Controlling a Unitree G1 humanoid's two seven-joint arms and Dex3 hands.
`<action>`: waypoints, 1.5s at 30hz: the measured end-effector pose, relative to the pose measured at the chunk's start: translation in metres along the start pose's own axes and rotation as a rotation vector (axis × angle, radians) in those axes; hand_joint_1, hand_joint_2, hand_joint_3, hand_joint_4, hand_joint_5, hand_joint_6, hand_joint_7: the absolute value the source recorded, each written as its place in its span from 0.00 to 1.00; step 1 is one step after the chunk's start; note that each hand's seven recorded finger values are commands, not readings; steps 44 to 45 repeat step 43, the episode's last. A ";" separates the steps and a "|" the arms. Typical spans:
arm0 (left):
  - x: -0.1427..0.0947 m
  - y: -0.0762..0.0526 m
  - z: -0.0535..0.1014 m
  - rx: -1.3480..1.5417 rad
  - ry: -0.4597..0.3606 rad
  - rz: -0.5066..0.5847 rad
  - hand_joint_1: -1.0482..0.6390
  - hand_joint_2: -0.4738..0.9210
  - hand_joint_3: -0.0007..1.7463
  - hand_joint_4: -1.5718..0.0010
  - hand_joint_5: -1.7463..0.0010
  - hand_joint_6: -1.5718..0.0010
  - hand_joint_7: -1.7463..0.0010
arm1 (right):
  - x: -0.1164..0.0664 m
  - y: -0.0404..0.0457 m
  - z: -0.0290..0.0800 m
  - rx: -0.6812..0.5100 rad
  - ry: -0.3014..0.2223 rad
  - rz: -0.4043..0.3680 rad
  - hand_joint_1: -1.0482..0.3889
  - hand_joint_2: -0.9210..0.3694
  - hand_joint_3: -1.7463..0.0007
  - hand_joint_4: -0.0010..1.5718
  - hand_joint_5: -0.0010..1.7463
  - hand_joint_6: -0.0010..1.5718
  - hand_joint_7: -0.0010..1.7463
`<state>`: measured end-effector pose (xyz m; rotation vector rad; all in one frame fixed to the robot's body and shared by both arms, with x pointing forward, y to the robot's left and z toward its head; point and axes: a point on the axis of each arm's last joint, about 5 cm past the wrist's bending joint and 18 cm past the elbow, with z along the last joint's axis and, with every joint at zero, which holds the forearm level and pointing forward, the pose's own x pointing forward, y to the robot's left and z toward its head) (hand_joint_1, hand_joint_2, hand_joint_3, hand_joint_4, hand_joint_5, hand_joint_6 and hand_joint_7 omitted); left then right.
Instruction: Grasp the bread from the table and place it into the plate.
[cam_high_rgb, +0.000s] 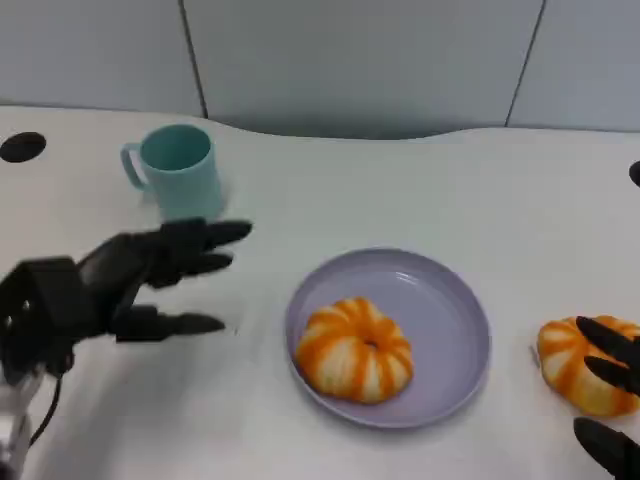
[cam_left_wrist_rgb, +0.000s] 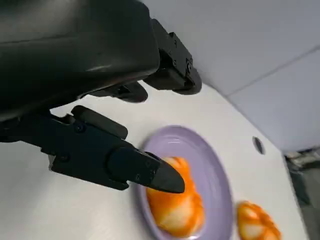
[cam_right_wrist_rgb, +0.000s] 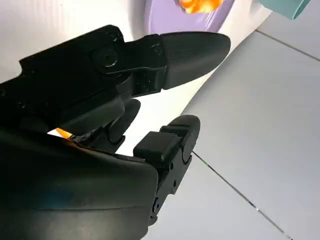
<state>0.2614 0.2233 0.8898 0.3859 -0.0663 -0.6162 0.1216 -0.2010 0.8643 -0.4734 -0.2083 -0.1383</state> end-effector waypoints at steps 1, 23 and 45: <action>-0.004 -0.002 -0.002 -0.001 0.032 0.013 0.26 0.98 0.00 0.74 0.53 0.59 0.98 | 0.000 -0.0003 0.000 -0.001 0.002 -0.001 0.49 0.00 0.81 0.51 0.00 0.39 0.00; -0.036 -0.024 -0.007 -0.112 0.484 0.007 0.42 0.99 0.04 0.58 0.00 0.66 0.01 | 0.002 -0.0014 0.001 -0.003 0.005 -0.001 0.49 0.00 0.82 0.52 0.00 0.40 0.00; -0.018 -0.031 -0.002 0.032 0.507 0.018 0.44 0.98 0.01 0.53 0.00 0.64 0.00 | 0.004 -0.0028 -0.006 -0.008 -0.002 0.008 0.48 0.00 0.82 0.53 0.01 0.40 0.00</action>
